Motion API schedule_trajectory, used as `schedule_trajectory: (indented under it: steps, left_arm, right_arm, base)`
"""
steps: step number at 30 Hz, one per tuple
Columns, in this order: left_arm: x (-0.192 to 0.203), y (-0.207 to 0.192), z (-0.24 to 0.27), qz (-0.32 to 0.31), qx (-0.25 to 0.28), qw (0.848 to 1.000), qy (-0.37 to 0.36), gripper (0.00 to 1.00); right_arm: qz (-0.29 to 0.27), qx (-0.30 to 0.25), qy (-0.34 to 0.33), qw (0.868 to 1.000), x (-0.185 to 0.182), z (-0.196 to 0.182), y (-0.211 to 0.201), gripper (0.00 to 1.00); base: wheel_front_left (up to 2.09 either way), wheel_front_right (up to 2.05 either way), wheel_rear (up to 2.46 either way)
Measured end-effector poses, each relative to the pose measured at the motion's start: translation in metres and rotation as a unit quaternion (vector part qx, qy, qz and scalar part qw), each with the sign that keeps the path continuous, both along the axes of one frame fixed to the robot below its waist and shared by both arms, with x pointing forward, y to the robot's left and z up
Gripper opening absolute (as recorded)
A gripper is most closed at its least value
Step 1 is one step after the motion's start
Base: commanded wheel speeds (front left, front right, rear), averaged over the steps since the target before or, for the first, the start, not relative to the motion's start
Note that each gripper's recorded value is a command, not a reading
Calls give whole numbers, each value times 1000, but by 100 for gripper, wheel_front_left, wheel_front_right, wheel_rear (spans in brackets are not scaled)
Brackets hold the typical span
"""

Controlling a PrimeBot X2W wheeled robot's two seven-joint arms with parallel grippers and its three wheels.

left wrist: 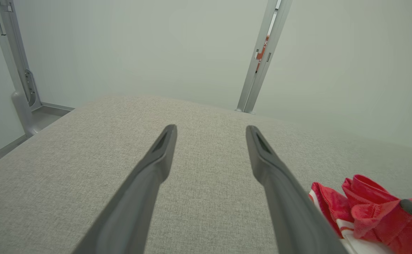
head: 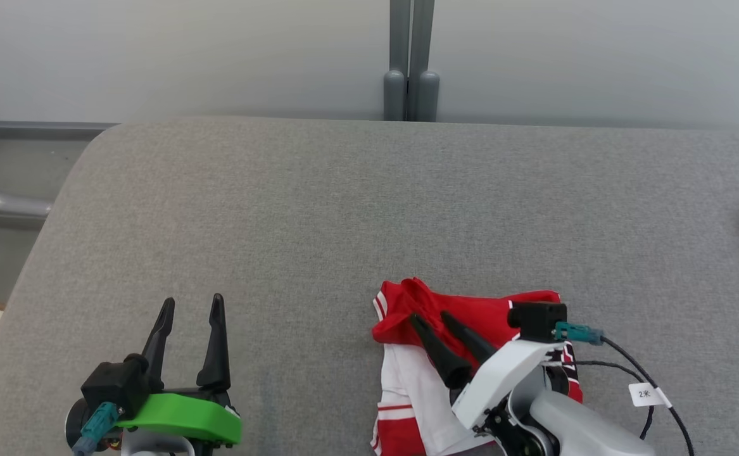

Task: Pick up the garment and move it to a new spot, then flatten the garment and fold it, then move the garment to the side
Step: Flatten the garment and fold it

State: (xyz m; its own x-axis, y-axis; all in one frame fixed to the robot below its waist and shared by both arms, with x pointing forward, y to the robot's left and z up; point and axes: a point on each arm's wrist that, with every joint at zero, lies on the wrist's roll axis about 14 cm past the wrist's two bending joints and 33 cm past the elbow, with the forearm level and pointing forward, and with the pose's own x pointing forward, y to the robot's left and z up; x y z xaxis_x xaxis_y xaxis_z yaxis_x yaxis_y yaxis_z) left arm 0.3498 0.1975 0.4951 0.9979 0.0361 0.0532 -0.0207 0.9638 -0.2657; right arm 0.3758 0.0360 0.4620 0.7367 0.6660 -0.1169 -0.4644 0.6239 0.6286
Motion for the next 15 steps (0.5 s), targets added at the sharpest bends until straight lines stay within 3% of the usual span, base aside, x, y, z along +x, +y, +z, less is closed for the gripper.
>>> schedule_trajectory:
  steps: [4,9,15]
  left_arm:
    - [3,-5,3,-9,-1,1000,-6,100]
    - [7,-15,8,-22,-2,1000,-14,100]
    - [15,-28,19,-38,-8,999,-30,100]
  right_arm:
    - [-23,31,-40,998,10,33,-19,100]
    - [-77,32,-102,991,20,66,-69,100]
    - [-195,-11,-179,964,27,97,-167,100]
  base:
    - [0,0,0]
    - [0,0,0]
    - [0,0,0]
